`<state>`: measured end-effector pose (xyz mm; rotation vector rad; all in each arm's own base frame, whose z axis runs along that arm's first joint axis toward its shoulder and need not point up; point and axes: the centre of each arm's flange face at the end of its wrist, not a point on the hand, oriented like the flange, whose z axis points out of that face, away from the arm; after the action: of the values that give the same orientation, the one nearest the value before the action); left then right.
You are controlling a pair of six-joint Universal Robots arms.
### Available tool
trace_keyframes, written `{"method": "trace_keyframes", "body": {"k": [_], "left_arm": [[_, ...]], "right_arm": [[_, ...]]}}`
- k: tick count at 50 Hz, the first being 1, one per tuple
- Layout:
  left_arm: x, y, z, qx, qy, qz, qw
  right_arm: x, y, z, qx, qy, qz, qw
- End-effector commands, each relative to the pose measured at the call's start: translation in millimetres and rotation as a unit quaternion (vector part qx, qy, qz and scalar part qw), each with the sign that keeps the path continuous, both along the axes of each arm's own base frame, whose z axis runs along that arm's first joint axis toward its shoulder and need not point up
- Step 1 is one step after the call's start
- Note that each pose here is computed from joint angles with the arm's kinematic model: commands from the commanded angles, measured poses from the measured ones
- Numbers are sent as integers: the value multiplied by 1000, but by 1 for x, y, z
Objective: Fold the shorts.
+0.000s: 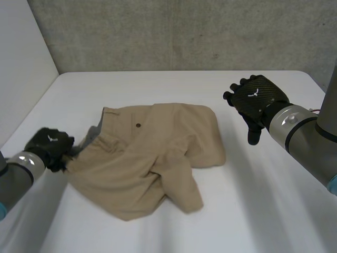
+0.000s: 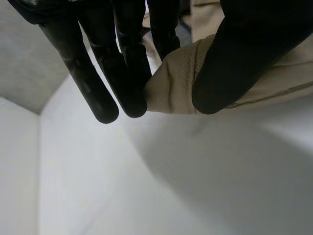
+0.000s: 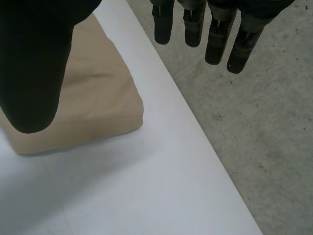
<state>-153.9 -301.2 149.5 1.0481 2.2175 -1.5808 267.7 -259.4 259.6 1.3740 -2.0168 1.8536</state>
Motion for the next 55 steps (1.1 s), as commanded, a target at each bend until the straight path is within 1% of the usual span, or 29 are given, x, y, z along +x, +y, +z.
{"method": "trace_keyframes", "body": {"k": [1, 2, 3, 6, 7, 10, 11, 13, 14, 17, 18, 21, 22, 25, 26, 29, 30, 33, 35, 39, 40, 41, 44, 45, 47, 51, 52, 53, 55], "left_arm": [[19, -60, 66, -176, 0, 123, 977], [19, -64, 75, -197, 6, 135, 971], [15, -71, 97, -238, 24, 145, 960], [-4, -72, 130, -287, 68, 127, 947], [-20, -68, 150, -311, 104, 107, 939], [-47, -56, 172, -331, 158, 71, 928], [-64, -48, 180, -335, 185, 48, 923], [-85, -37, 186, -337, 209, 19, 918], [-106, -25, 188, -336, 226, -8, 915], [-139, -10, 175, -321, 242, -50, 914], [-167, 6, 160, -304, 250, -89, 915], [-204, 31, 141, -284, 261, -145, 911], [-221, 46, 127, -267, 263, -173, 911], [-244, 70, 102, -234, 261, -212, 912], [-254, 84, 83, -210, 254, -230, 916], [-265, 104, 61, -183, 245, -254, 918], [-271, 118, 46, -163, 237, -270, 919], [-274, 132, 28, -145, 222, -284, 921], [-273, 133, 25, -146, 213, -281, 924], [-264, 124, 34, -164, 190, -253, 934], [-259, 119, 39, -171, 185, -240, 938], [-247, 107, 52, -185, 177, -211, 943], [-223, 94, 71, -196, 172, -170, 950], [-212, 93, 80, -195, 174, -158, 952], [-202, 96, 86, -192, 177, -150, 954], [-181, 108, 98, -187, 188, -139, 954], [-176, 108, 99, -188, 186, -134, 955], [-164, 104, 100, -188, 180, -118, 958], [-153, 96, 100, -188, 176, -100, 961]], "right_arm": [[0, 0, 0, 0, 0, 0, 1000], [0, 0, 0, 0, 0, 0, 1000], [0, 0, 0, 0, 0, 0, 1000], [0, 0, 0, 0, 0, 0, 1000], [0, 0, 0, 0, 0, 0, 1000], [0, 0, 0, 0, 0, 0, 1000], [0, 0, 1, -1, 0, 0, 1000], [0, 0, 1, -1, 0, 0, 1000], [0, 0, 2, -3, -1, 0, 1000], [-2, -3, 3, -6, -1, -9, 1000], [-3, -4, 3, -7, -1, -13, 1000], [-6, -7, 7, -17, -2, -27, 999], [-6, -8, 8, -19, -2, -31, 999], [-8, -12, 13, -35, -6, -50, 998], [-9, -14, 15, -42, -8, -56, 998], [-12, -20, 19, -60, -13, -77, 995], [-13, -21, 20, -63, -14, -80, 995], [-12, -23, 20, -70, -17, -82, 994], [-12, -23, 21, -71, -17, -81, 994], [-12, -22, 20, -67, -15, -78, 995], [-13, -22, 19, -65, -13, -76, 995], [-12, -21, 18, -63, -13, -72, 995], [-9, -17, 11, -49, -7, -49, 998], [-9, -15, 10, -43, -6, -43, 998], [-8, -11, 7, -25, -3, -28, 999], [-6, 2, -7, 41, 6, 11, 999], [-7, 7, -14, 75, 7, 23, 997], [-7, 11, -20, 96, 6, 29, 995], [-7, 16, -31, 138, 4, 33, 990]]}}
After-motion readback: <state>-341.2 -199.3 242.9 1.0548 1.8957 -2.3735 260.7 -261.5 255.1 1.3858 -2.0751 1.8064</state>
